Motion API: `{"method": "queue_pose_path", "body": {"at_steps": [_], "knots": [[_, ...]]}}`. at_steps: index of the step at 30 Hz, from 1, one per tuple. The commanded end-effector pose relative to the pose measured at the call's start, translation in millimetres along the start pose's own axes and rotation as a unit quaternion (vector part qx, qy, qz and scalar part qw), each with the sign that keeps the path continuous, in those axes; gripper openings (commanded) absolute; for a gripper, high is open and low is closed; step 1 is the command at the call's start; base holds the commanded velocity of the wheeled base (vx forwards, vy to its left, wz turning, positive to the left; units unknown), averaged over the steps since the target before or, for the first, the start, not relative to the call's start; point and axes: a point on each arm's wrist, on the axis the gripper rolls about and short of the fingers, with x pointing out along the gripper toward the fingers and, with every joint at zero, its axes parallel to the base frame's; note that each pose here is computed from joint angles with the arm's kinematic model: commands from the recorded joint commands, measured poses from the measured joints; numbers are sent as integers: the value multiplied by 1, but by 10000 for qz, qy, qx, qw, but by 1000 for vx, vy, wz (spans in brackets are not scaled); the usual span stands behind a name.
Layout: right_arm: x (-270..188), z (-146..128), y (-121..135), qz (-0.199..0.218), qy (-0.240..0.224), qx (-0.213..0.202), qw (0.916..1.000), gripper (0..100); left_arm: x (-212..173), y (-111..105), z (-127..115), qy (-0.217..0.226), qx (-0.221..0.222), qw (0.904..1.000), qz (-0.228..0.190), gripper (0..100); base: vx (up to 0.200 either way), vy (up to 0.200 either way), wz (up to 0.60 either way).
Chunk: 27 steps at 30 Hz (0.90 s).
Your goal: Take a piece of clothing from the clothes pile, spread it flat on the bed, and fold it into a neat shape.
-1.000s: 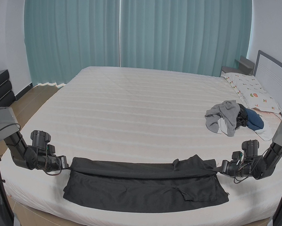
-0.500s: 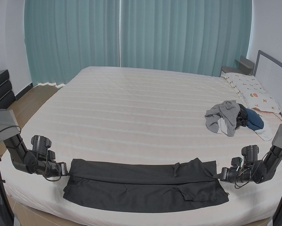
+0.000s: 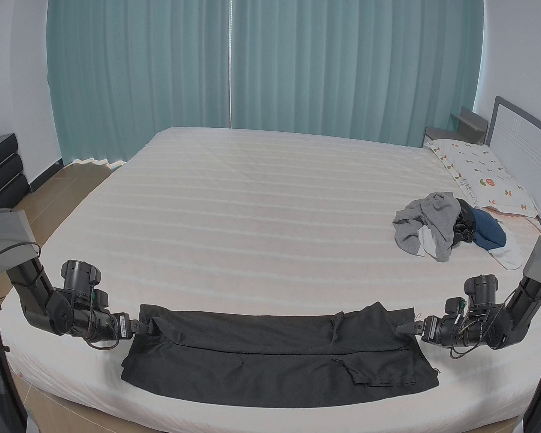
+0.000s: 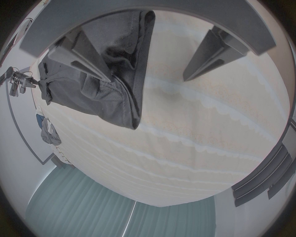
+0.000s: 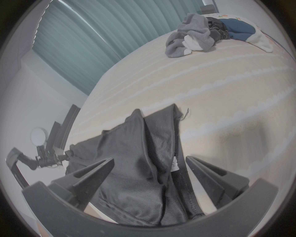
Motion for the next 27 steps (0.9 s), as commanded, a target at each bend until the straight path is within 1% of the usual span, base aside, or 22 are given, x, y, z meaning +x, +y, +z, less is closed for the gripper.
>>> {"method": "queue_pose_path", "body": {"at_steps": [1,3,6,11,14,17,18,20,21,22,25,27], "knots": [[-12,17,7,149,-350,172,9991,100,-15,-1,9,-275,-45,9996,-46,100,0,0,0],[-13,19,8,160,-390,284,9987,100,-18,-1,13,-364,-128,9992,-77,100,0,0,0],[-12,18,9,164,-362,544,9977,100,-22,-3,19,-495,-386,9979,-148,100,0,0,0],[-9,17,8,169,-321,1047,9938,100,-19,-5,28,-597,-736,9953,-219,100,0,0,0],[-8,16,7,160,-307,1310,9908,100,-20,-7,28,-545,-925,9932,-439,100,0,0,0],[-8,16,6,177,-295,1572,9870,100,-25,-8,29,-489,-1187,9891,-726,100,0,0,0],[-8,16,5,175,-280,1722,9845,100,-28,-9,29,-494,-1310,9871,-781,100,0,0,0],[-7,15,5,170,-266,1804,9831,100,-30,-9,30,-514,-1374,9859,-805,100,0,0,0],[-6,15,4,174,-247,1976,9798,100,-32,-7,30,-538,-1518,9838,-792,100,0,0,0],[-6,15,4,173,-239,2077,9778,100,-33,-6,30,-532,-1560,9831,-790,100,0,0,0],[-2,13,5,174,-176,2289,9731,100,-29,-5,17,-270,-1614,9839,-722,100,0,0,0],[-3,13,7,180,-186,2305,9727,100,-25,-10,9,-104,-1576,9848,-720,100,0,0,0]]}}
